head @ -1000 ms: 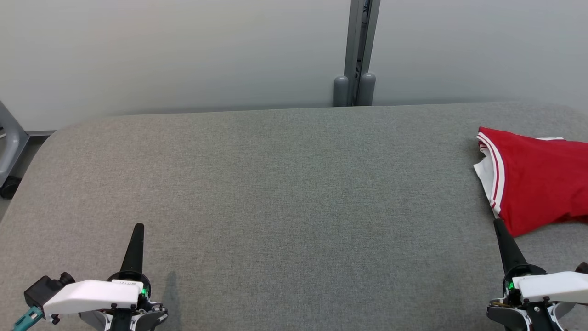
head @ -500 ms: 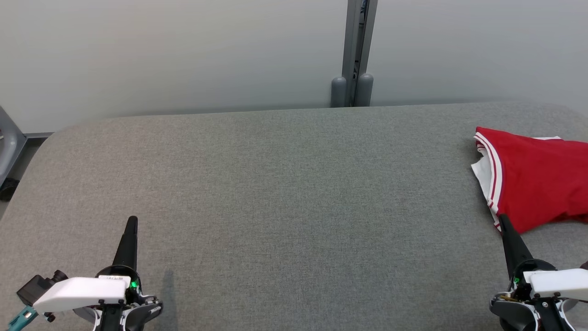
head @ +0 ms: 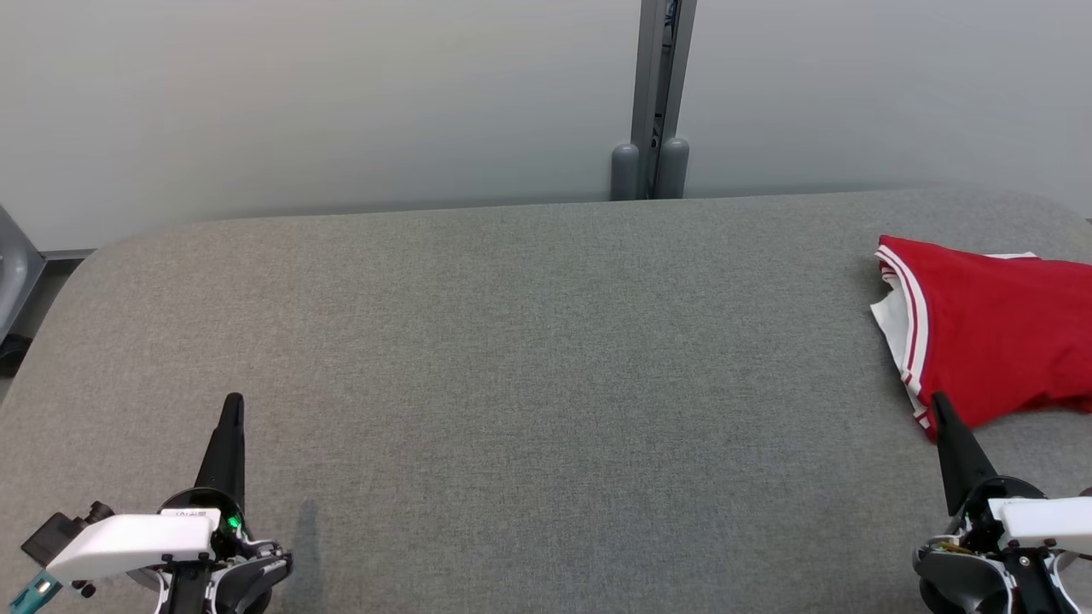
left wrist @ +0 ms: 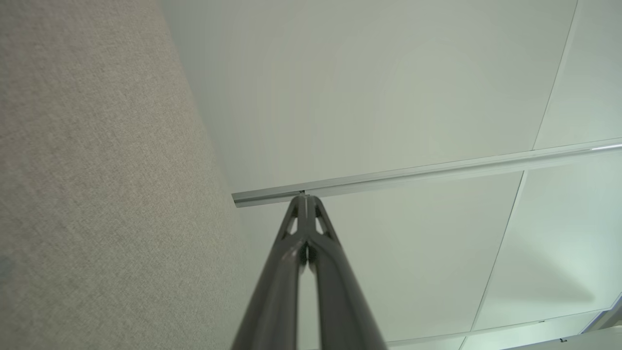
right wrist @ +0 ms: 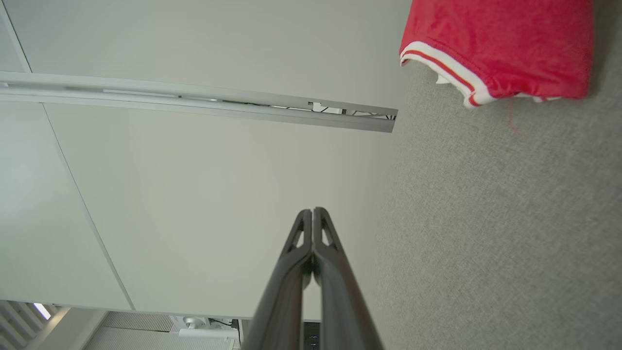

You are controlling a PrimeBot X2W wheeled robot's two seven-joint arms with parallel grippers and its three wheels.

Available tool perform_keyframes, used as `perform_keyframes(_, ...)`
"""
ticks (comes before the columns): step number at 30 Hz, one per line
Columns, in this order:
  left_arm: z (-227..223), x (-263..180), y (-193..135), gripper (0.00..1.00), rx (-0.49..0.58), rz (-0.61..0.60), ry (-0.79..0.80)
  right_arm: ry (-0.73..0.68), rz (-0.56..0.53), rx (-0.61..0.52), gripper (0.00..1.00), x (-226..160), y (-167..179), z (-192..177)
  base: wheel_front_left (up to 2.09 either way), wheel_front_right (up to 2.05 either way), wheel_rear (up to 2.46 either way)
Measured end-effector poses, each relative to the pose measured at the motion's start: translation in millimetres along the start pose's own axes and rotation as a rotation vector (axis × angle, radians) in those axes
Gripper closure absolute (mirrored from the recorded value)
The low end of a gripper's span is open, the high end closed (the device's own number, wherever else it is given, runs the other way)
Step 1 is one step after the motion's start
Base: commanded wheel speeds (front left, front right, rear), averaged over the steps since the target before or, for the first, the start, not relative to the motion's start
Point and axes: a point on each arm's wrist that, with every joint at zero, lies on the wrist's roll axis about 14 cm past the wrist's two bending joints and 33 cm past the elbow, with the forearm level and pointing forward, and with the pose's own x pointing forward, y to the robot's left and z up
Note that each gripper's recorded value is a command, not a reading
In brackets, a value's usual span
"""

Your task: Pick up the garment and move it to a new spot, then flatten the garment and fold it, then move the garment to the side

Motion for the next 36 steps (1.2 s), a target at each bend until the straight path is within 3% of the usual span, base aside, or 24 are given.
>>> perform_keyframes(13, 3.1, 2.7, -9.0, 1.00, -0.074, -0.040, -0.002, -0.010, 0.019, 0.079, 1.00, 0.5, 5.0, 4.9, 0.00, 0.00, 0.00)
perform_keyframes(36, 3.2, 3.0, -9.6, 1.00, -0.074, -0.042, -0.002, -0.011, 0.020, 0.080, 1.00, 0.4, 5.0, 5.6, 0.00, 0.00, 0.00)
